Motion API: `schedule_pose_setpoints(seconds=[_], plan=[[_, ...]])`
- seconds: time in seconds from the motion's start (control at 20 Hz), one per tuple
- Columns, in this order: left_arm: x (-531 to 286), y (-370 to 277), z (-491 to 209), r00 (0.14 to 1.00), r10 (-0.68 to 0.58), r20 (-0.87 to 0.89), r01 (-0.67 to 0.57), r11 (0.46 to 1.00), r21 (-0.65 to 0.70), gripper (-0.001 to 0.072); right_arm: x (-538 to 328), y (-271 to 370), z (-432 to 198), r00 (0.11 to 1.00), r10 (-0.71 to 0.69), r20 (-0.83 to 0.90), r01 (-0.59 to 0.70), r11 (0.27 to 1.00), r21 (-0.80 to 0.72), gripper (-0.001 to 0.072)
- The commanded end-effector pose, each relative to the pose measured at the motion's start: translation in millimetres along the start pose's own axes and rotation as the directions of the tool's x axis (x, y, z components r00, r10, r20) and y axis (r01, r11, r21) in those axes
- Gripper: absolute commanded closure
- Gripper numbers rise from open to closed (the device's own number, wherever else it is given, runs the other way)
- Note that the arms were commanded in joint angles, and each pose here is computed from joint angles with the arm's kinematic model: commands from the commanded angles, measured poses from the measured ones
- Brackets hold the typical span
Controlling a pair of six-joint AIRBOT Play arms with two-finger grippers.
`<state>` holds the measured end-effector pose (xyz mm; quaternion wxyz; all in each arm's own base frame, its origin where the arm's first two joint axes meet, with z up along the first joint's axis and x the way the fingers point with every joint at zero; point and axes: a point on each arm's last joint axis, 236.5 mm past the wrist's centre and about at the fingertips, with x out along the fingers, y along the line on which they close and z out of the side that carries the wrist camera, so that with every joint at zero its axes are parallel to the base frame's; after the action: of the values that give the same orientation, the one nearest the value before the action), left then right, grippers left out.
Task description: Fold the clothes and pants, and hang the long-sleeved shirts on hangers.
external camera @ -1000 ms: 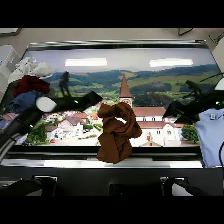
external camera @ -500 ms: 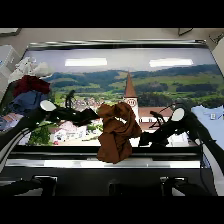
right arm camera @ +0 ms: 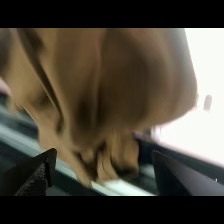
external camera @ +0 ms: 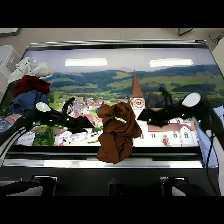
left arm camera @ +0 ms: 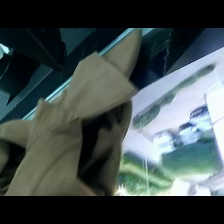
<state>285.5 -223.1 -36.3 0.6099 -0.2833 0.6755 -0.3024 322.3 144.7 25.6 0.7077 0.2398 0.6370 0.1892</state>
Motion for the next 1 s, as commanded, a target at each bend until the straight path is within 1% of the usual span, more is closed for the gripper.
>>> schedule_pose_setpoints(seconds=[0.0, 0.15, 0.3, 0.4, 0.5, 0.55, 0.6, 0.65, 0.7, 0.75, 0.8, 0.85, 0.9, 0.95], plan=[[2.7, 14.1, -30.7, 0.997, 0.024, -0.07, -0.024, 1.0, -0.011, 0.0077, -44.5, 1.4, 86.3, 0.978, -0.037, 0.207, 0.039, 0.999, -0.009, 0.0006], [45.5, 16.3, -58.9, 0.994, 0.041, -0.105, -0.044, 0.999, -0.027, 0.0068, -2.8, 5.8, 103.2, 0.994, -0.028, 0.107, 0.032, 0.999, -0.029, 0.0], [78.3, 0.8, -73.8, 0.996, 0.018, -0.092, -0.021, 0.999, -0.035, 0.0068, 56.7, -3.8, 86.8, 0.998, -0.044, -0.043, 0.043, 0.999, -0.015, 0.0], [94.0, -3.0, -79.6, 0.996, 0.041, -0.083, -0.044, 0.999, -0.027, 0.0068, 85.2, -6.1, 71.5, 0.99, -0.053, -0.128, 0.05, 0.998, -0.029, 0.0001], [105.8, -3.0, -81.7, 0.995, 0.069, -0.07, -0.07, 0.998, -0.011, 0.0071, 98.4, -5.5, 65.4, 0.986, -0.054, -0.159, 0.049, 0.998, -0.036, 0.0004], [110.0, -3.9, -82.0, 0.995, 0.078, -0.061, -0.079, 0.997, -0.009, 0.0073, 99.2, -6.8, 65.5, 0.986, -0.055, -0.16, 0.051, 0.998, -0.033, 0.0022], [113.4, -4.7, -83.6, 0.995, 0.085, -0.059, -0.086, 0.996, -0.01, 0.0113, 99.2, -6.9, 65.4, 0.985, -0.056, -0.161, 0.051, 0.998, -0.033, 0.0048], [116.0, -5.3, -86.0, 0.994, 0.089, -0.062, -0.089, 0.996, -0.001, 0.0243, 99.1, -6.8, 65.0, 0.985, -0.055, -0.163, 0.051, 0.998, -0.033, 0.0078], [117.8, -5.6, -86.6, 0.994, 0.093, -0.06, -0.093, 0.996, 0.005, 0.0417, 99.2, -6.6, 64.4, 0.985, -0.055, -0.164, 0.05, 0.998, -0.034, 0.0141], [118.5, -6.3, -86.6, 0.994, 0.094, -0.058, -0.093, 0.996, 0.009, 0.0582, 99.3, -6.1, 64.5, 0.985, -0.053, -0.164, 0.048, 0.998, -0.033, 0.0226], [118.3, -6.6, -86.7, 0.994, 0.093, -0.059, -0.093, 0.996, 0.009, 0.0685, 99.3, -5.9, 64.9, 0.985, -0.052, -0.163, 0.048, 0.998, -0.033, 0.039], [117.8, -7.1, -86.7, 0.994, 0.092, -0.058, -0.092, 0.996, 0.014, 0.0683, 99.3, -5.6, 65.2, 0.986, -0.051, -0.162, 0.047, 0.998, -0.032, 0.0638], [115.9, -9.2, -85.2, 0.995, 0.09, -0.052, -0.089, 0.996, 0.023, 0.0684, 98.2, -3.2, 65.5, 0.986, -0.044, -0.159, 0.039, 0.999, -0.031, 0.0674], [110.9, -12.4, -82.1, 0.995, 0.091, -0.04, -0.089, 0.995, 0.049, 0.0685, 94.1, -0.5, 69.7, 0.99, -0.043, -0.135, 0.037, 0.998, -0.045, 0.0675]])
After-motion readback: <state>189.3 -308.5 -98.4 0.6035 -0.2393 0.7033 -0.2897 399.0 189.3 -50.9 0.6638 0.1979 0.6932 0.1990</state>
